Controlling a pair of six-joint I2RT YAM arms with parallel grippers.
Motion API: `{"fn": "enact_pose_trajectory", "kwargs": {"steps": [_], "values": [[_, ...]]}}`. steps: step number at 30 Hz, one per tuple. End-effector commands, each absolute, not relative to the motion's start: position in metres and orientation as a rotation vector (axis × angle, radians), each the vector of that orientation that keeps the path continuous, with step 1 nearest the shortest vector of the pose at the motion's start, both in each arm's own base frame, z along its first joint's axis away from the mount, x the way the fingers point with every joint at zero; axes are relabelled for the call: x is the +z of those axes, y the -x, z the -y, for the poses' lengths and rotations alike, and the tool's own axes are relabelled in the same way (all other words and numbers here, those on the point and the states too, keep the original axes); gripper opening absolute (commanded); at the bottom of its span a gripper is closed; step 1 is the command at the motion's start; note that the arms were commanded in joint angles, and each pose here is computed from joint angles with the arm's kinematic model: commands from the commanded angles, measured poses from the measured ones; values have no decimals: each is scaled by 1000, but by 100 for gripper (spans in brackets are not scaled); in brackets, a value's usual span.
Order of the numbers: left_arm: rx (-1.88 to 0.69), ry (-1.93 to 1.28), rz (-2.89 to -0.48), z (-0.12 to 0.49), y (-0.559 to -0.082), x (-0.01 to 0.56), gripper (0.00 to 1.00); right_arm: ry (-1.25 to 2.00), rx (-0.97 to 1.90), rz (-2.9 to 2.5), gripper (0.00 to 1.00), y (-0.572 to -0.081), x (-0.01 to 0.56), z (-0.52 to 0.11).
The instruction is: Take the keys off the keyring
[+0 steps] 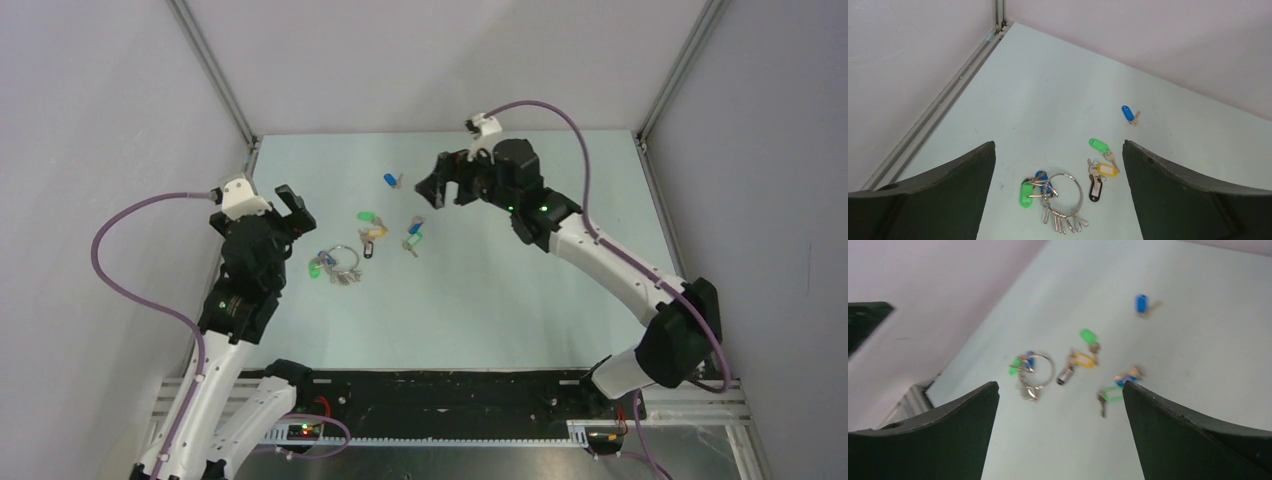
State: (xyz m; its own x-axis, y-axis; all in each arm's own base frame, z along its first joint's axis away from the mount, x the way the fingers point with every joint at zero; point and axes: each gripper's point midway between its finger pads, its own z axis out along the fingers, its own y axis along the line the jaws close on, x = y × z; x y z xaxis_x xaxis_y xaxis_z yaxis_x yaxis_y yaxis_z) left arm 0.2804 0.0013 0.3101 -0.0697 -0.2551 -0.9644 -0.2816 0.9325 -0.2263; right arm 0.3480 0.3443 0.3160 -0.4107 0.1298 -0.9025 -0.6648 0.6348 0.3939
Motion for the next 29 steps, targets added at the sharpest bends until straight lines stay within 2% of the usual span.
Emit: {"fn": "enact_pose_trajectory", "kwargs": {"steps": [1, 8, 12, 20, 29], "values": [[36, 480, -1575, -12, -279, 341, 100, 352, 780, -1741, 99, -350, 344, -281], [24, 501, -1460, -21, -267, 393, 100, 233, 624, -1621, 99, -350, 390, -180], [1, 507, -1395, -23, -260, 416, 100, 142, 562, -1514, 100, -340, 427, -148], [-41, 473, -1380, -16, -261, 425, 100, 109, 458, -1439, 99, -329, 449, -121], [-40, 479, -1376, -16, -263, 422, 100, 96, 422, -1464, 99, -329, 443, -115]]}}
